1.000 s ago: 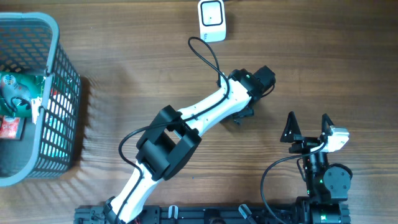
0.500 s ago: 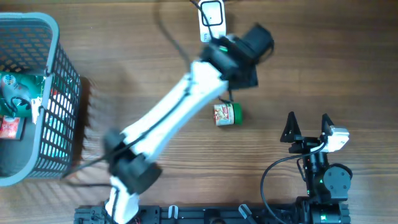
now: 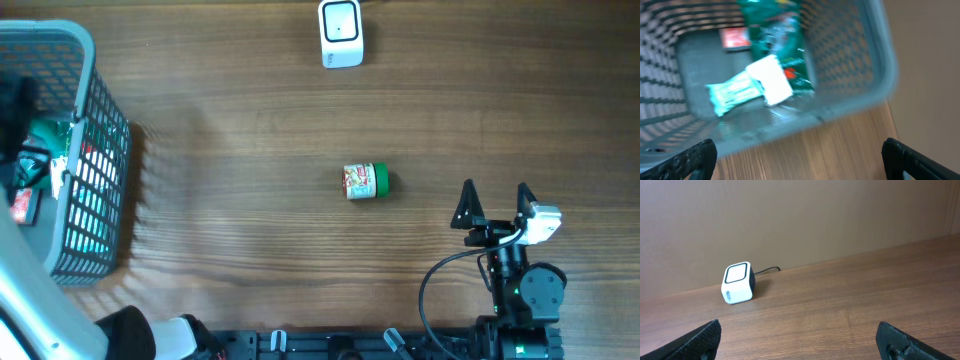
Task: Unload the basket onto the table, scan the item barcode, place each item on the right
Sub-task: 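Reach the left gripper back into the basket toward the white box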
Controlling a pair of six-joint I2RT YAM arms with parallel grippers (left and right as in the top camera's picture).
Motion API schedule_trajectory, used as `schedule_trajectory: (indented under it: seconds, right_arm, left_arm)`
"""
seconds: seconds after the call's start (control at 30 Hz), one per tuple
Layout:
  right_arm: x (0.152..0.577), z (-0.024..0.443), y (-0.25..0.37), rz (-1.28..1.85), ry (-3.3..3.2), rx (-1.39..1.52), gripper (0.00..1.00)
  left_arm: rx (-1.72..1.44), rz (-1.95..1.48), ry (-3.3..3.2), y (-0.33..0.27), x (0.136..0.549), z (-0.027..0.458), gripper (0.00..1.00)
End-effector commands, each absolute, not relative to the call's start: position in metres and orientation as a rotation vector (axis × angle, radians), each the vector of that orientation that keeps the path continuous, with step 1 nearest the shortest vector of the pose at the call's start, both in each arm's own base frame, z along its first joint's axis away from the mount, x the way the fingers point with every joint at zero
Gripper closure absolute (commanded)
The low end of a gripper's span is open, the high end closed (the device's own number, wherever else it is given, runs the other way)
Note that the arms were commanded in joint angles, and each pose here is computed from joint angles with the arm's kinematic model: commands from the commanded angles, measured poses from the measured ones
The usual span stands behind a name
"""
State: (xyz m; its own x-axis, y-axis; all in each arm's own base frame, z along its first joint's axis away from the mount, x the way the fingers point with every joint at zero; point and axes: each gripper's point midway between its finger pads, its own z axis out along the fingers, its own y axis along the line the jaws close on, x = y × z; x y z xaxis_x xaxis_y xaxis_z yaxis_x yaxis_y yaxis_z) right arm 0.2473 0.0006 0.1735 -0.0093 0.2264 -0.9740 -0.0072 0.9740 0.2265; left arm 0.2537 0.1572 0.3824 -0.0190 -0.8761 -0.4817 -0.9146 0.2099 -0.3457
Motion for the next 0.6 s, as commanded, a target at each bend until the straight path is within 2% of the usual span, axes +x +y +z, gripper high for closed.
schedule_trajectory:
  seconds: [0.0,0.1,0.3,0.57]
  right_arm:
    - [0.247,0.175,0.003,0.179,1.565,0.15,0.0]
    - [0.247,0.175,0.003,0.179,1.565,0.15,0.0]
    - [0.247,0.175,0.003,0.179,1.565,0.15,0.0]
    - [0.247,0.175,0.003,0.18,1.565,0.15,0.0]
  left_arm:
    - [-1.886,0.039,1.851,0.188,0.241,0.347,0.0]
    - [-2.044,0.096,1.875,0.214,0.236,0.301,0.0]
    - [-2.129,0.129,1.97,0.244,0.274,0.216,0.0]
    - [-2.261,0.183,2.117,0.259,0.293,0.129,0.0]
